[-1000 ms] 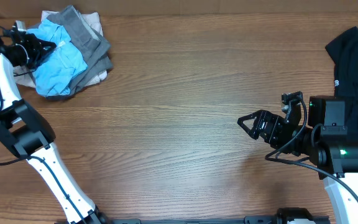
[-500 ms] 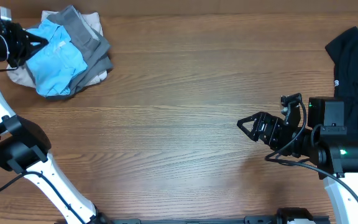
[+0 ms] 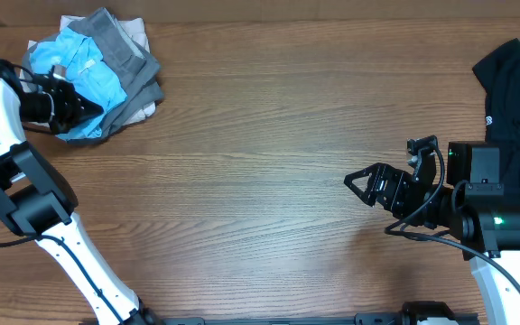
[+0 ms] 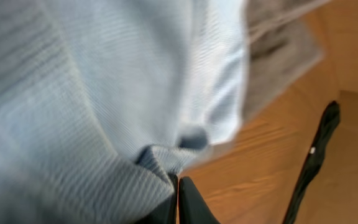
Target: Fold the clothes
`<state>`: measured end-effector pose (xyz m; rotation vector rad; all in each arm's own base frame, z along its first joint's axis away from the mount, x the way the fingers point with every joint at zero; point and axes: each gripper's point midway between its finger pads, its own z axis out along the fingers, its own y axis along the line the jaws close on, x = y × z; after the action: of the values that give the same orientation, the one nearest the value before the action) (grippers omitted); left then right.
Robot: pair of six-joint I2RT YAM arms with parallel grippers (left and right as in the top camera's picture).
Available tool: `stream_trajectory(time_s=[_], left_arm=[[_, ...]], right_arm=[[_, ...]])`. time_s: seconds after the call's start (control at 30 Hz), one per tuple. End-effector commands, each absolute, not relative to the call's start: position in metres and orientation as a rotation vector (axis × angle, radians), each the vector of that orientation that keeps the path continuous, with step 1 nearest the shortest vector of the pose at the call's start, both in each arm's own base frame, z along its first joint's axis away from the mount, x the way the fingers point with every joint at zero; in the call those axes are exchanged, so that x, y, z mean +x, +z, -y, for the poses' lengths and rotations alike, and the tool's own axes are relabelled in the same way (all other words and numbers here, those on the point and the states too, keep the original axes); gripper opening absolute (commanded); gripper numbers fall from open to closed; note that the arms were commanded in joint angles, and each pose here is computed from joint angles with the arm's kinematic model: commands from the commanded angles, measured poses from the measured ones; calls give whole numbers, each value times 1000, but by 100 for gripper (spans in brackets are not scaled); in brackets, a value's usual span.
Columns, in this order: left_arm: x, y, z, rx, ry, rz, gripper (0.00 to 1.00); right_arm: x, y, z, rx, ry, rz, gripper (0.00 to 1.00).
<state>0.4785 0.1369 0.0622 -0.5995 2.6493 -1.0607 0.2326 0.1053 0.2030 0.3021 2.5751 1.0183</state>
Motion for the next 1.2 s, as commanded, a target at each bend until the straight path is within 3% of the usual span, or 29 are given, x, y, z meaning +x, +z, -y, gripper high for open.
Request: stream_trajectory(time_s=[0.0, 0.23, 0.43, 0.5, 0.6, 0.73, 0.93, 1.17], left_arm=[[478, 46, -136, -565, -1051, -2653, 9], [486, 39, -153, -579, -990, -2612, 14], [508, 114, -133, -440, -1204, -2402, 16], [510, 141, -126, -348, -1164, -2397, 24], [510, 180, -113, -252, -1106, -2393, 47], [503, 237, -82, -140, -1108, -2345, 60], [465, 317, -32, -14, -1135, -2290, 68], [381, 410, 11, 110, -1058, -2213, 72]], right_arm=[[233, 207, -108, 270, 1026, -2563, 100], [233, 208, -108, 270, 1026, -2561, 100], [235, 209, -108, 266, 1029, -2553, 100], [234, 210, -110, 263, 1048, -2551, 100], [233, 214, -114, 245, 1091, -2539, 100], [236, 218, -116, 225, 1105, -2515, 99], [238, 231, -119, 271, 1152, -2461, 96], [195, 256, -122, 260, 1189, -2401, 100]])
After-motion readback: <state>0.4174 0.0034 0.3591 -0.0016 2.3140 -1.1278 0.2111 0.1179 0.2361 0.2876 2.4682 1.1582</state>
